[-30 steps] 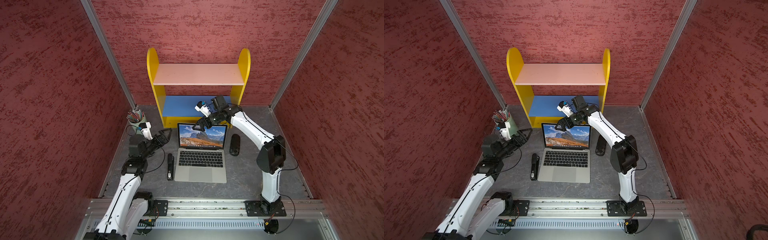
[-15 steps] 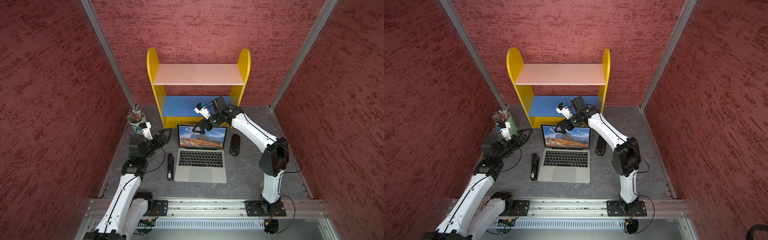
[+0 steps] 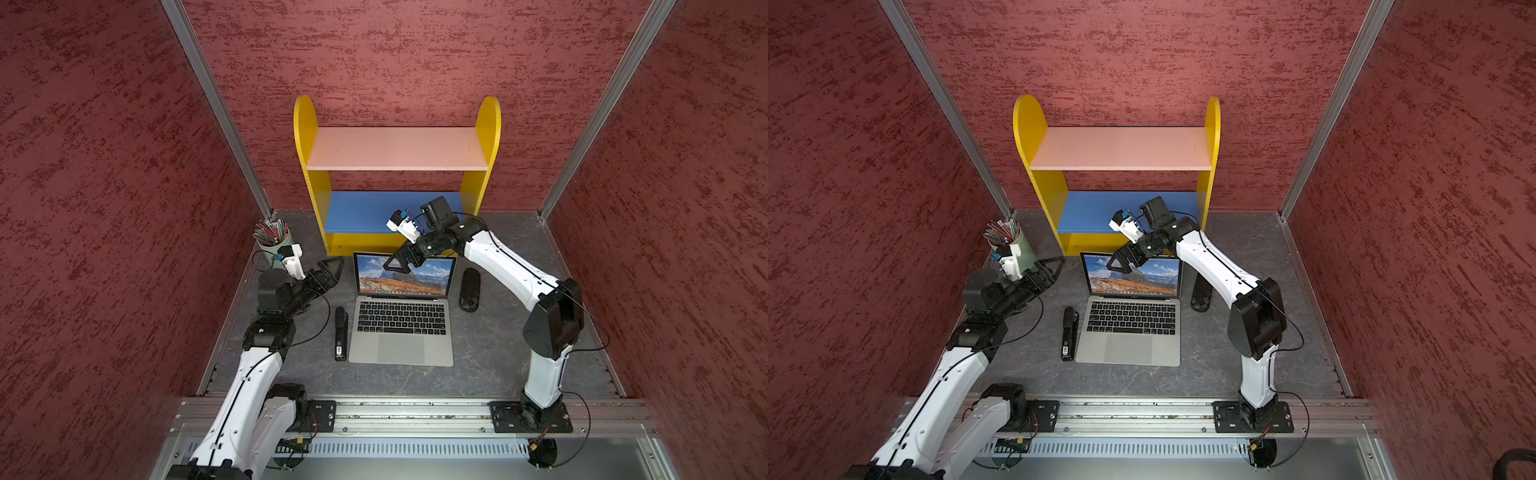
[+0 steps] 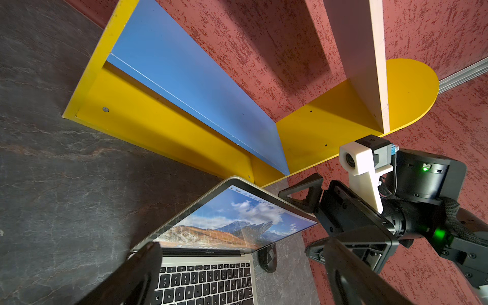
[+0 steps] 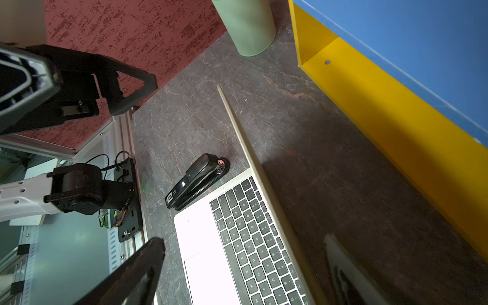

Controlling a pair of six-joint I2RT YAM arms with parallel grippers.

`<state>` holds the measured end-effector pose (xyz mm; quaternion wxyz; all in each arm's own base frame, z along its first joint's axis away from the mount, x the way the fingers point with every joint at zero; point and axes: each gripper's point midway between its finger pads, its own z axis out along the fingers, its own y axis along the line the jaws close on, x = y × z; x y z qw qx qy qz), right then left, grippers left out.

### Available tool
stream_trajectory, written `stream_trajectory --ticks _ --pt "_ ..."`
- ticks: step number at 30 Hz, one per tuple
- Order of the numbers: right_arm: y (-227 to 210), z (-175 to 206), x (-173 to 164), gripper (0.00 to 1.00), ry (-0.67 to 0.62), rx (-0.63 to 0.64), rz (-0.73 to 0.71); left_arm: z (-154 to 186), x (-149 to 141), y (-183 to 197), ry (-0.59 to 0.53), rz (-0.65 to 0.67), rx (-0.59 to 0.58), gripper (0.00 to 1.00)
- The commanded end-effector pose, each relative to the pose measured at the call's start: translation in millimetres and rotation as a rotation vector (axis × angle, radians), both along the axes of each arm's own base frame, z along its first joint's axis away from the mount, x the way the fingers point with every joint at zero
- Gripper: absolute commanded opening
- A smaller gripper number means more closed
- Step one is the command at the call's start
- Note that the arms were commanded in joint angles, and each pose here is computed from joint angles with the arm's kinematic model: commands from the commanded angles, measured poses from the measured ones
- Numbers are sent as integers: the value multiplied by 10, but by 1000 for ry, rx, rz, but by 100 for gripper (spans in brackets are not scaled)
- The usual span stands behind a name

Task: Close the laptop lid and set it aside
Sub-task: Close the lid of the laptop.

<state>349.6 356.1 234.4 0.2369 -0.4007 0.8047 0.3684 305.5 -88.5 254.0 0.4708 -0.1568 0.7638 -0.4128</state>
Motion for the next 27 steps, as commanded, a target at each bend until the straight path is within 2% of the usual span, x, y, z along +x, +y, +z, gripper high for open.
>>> stream_trajectory --ticks 1,27 --pt "75 5 -317 98 60 2 59 98 -8 -16 -37 -9 18 100" --pt "21 -146 -632 98 57 -38 58 82 -7 -22 -36 -7 13 100"
